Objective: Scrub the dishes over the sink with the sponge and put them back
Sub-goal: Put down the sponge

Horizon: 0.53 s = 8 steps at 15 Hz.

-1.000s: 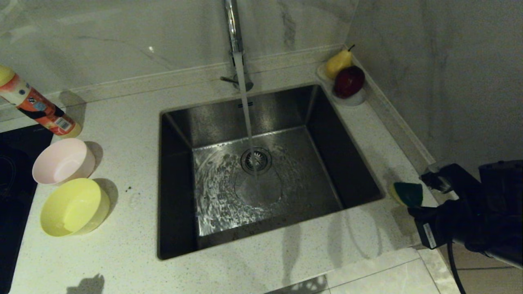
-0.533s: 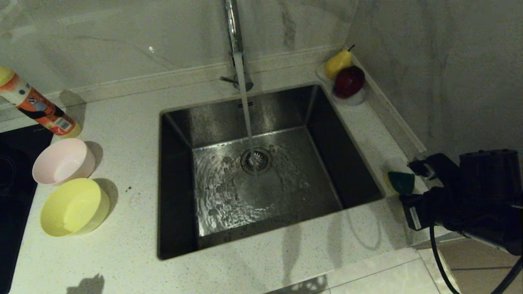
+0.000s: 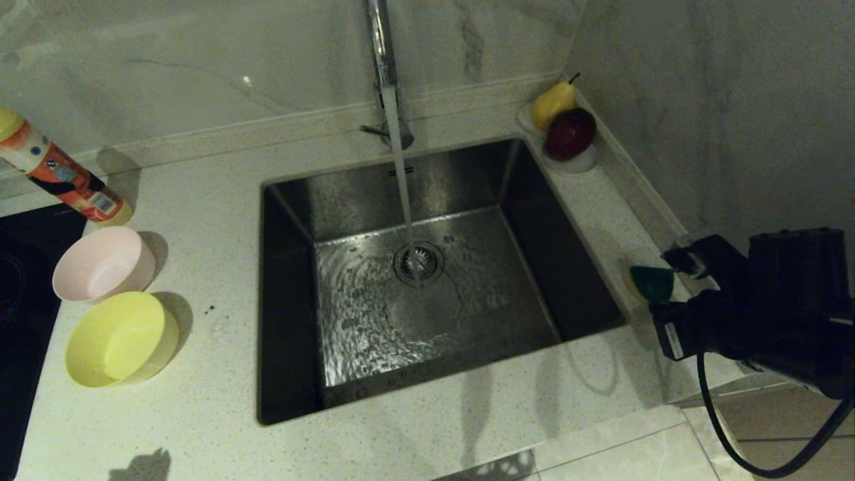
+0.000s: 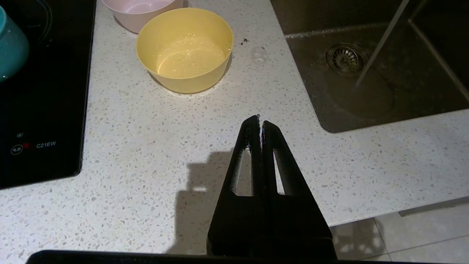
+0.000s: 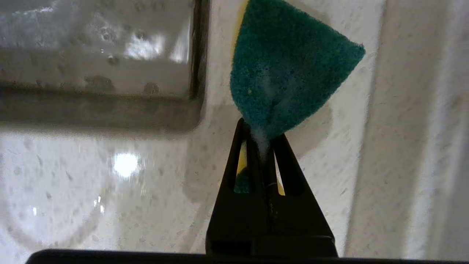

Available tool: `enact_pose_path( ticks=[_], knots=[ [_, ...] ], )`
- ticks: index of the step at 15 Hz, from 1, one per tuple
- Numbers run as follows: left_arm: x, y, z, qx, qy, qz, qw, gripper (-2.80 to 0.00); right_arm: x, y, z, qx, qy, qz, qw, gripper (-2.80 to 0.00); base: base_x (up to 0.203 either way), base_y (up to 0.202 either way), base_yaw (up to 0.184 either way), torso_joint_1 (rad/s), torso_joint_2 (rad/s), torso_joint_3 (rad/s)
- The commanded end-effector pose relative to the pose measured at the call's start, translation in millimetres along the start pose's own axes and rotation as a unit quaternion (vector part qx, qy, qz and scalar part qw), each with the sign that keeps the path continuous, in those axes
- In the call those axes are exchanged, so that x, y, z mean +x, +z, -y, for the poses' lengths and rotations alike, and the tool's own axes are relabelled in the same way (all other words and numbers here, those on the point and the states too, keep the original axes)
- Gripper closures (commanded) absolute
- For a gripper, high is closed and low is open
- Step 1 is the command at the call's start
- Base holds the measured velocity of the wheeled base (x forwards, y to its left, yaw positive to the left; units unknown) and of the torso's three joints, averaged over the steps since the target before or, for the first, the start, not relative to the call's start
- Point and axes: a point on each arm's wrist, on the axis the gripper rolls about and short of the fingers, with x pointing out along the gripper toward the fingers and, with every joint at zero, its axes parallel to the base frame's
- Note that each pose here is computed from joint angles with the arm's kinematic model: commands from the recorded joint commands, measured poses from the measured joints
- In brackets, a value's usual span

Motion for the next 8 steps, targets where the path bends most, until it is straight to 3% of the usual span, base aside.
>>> enact_pose_path(
  ticks=[1,8],
  knots=[
    [2.1,-11.3,0.1,0.0,0.0,-0.02,0.9998,0.0,-2.9,5.5,2.9,0.001,-0.005,0.012,1.0,0.0,0.0,0.0,0.0,0.0,0.0,0.0],
    [2.1,-11.3,0.1,0.001,0.0,-0.02,0.9998,0.0,2.3,-0.6,2.2,-0.019,-0.007,-0.001,1.0,0.0,0.0,0.0,0.0,0.0,0.0,0.0]
  ],
)
